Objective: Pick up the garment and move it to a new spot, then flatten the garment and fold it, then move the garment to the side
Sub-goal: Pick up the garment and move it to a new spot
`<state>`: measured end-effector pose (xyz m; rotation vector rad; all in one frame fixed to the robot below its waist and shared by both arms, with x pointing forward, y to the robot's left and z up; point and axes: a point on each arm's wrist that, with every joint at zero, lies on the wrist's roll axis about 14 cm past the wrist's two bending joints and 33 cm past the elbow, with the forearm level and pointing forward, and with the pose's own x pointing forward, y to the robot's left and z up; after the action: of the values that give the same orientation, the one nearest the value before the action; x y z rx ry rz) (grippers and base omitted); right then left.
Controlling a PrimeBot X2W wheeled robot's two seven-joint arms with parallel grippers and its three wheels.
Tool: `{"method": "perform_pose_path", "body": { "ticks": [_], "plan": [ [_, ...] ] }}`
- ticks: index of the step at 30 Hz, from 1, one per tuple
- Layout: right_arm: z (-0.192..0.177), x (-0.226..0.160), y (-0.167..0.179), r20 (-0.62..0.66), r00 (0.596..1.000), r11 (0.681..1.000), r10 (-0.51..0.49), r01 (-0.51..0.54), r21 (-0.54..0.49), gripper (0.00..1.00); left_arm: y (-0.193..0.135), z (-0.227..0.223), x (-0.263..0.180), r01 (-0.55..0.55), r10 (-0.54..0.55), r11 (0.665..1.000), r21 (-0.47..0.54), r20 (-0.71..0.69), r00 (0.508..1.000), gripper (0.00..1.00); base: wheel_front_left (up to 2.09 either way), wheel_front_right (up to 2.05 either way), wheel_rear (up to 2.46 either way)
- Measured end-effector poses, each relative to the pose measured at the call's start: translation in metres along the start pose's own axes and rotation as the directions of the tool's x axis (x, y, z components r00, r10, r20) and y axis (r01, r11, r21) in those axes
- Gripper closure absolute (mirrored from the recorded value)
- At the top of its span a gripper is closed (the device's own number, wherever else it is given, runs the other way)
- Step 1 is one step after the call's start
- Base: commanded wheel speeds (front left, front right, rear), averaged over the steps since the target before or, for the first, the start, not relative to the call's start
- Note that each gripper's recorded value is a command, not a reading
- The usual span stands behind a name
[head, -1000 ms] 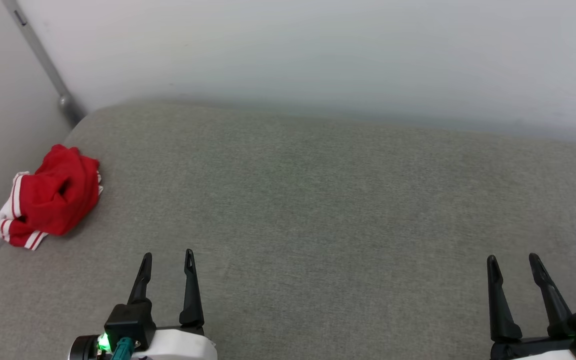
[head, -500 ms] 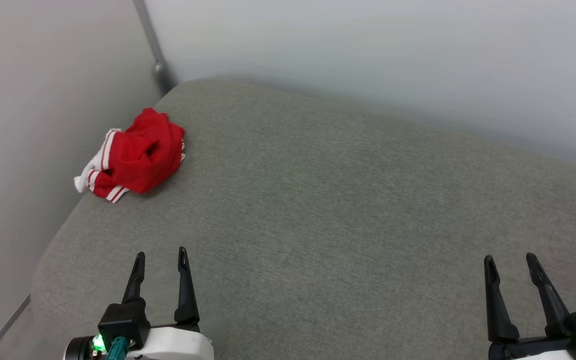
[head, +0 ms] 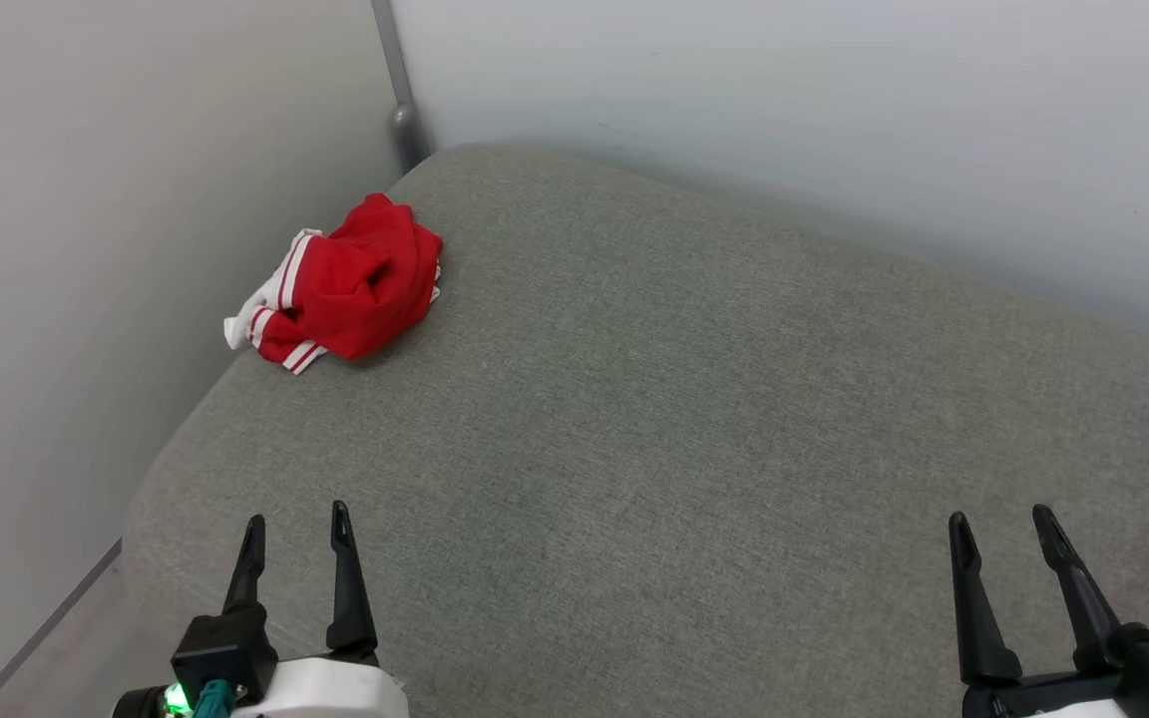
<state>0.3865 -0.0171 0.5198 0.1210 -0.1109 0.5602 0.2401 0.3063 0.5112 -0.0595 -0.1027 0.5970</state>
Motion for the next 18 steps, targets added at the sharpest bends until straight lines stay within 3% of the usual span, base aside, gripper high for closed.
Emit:
{"method": "perform_pose_path", "body": {
  "ticks": [8,18],
  "plan": [
    [-0.004,-0.003,-0.006,-0.011,1.000,1.000,-0.017,0.017,-0.005,0.00,0.011,0.010,0.024,-0.011,0.011,1.000,-0.007,0.032,0.999,0.00,0.00,0.00,0.00],
    [-0.016,0.007,-0.029,-0.019,0.998,0.997,-0.065,0.065,-0.030,0.00,0.048,0.074,0.124,0.004,-0.031,0.989,0.150,0.177,0.984,0.00,0.00,0.00,0.00]
  ]
}}
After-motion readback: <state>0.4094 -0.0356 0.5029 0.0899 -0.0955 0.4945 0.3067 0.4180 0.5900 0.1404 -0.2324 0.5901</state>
